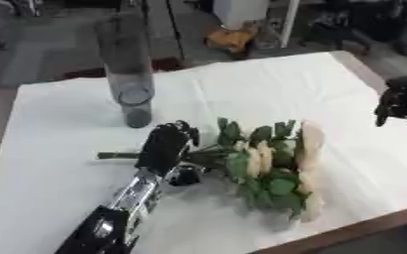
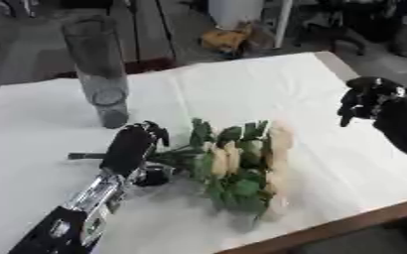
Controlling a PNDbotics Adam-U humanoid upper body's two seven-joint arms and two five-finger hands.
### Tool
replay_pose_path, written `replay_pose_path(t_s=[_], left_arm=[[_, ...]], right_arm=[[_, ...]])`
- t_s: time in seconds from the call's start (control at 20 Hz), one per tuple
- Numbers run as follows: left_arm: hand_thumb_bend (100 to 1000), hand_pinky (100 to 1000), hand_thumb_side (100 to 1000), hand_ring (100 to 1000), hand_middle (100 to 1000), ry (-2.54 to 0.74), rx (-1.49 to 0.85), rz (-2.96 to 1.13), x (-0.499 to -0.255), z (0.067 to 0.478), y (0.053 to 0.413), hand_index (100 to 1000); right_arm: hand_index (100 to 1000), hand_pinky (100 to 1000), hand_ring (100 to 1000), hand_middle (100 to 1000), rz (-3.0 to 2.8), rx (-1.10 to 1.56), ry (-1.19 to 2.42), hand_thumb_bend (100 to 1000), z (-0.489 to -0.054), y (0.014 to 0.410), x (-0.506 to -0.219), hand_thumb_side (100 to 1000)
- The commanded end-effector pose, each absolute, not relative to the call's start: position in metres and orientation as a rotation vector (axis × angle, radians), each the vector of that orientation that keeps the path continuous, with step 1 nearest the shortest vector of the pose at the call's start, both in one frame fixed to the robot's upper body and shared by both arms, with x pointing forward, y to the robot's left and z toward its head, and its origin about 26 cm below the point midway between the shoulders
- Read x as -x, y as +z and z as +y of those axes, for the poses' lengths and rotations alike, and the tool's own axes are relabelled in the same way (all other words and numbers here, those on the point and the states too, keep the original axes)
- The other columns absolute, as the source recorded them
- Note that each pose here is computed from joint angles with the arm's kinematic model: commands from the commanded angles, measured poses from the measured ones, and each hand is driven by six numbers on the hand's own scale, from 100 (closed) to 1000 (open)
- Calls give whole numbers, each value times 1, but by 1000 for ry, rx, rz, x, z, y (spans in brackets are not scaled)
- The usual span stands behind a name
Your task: Arrange flowers into the vase.
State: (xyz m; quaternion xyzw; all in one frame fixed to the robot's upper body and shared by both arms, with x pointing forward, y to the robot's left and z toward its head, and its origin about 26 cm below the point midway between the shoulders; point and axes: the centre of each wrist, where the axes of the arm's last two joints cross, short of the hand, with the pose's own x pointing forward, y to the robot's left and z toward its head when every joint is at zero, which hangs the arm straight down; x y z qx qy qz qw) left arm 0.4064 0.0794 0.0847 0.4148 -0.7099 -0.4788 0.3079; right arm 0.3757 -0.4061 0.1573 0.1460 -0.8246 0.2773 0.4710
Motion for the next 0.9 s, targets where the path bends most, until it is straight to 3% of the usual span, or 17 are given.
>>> replay_pose_path(t_s=[0.05, 0.2, 0.25, 0.75, 0.8, 0.9], left_arm=[[598, 403, 308, 279, 223, -1237, -1100, -1915, -409, 75, 94, 466], [598, 403, 308, 279, 223, -1236, -1098, -1913, -409, 75, 93, 466], [743, 320, 300, 182, 120, -1241, -1098, -1910, -409, 76, 93, 342], [850, 287, 318, 125, 100, -1310, -1143, -1856, -409, 77, 89, 268], [876, 151, 325, 100, 100, -1312, -1149, -1854, -410, 77, 89, 199], [862, 100, 328, 100, 100, -1316, -1168, -1847, -410, 77, 89, 174]], right_arm=[[801, 504, 597, 601, -2041, -327, 713, 831, -408, 171, -377, 696], [801, 504, 597, 601, -2040, -327, 713, 831, -408, 171, -377, 696], [802, 504, 597, 601, -2040, -327, 713, 831, -408, 171, -377, 695], [802, 505, 598, 601, -2041, -330, 712, 831, -408, 171, -377, 695], [802, 506, 598, 601, -2040, -330, 712, 831, -408, 171, -377, 695], [802, 506, 598, 601, -2040, -330, 711, 831, -408, 171, -377, 695]])
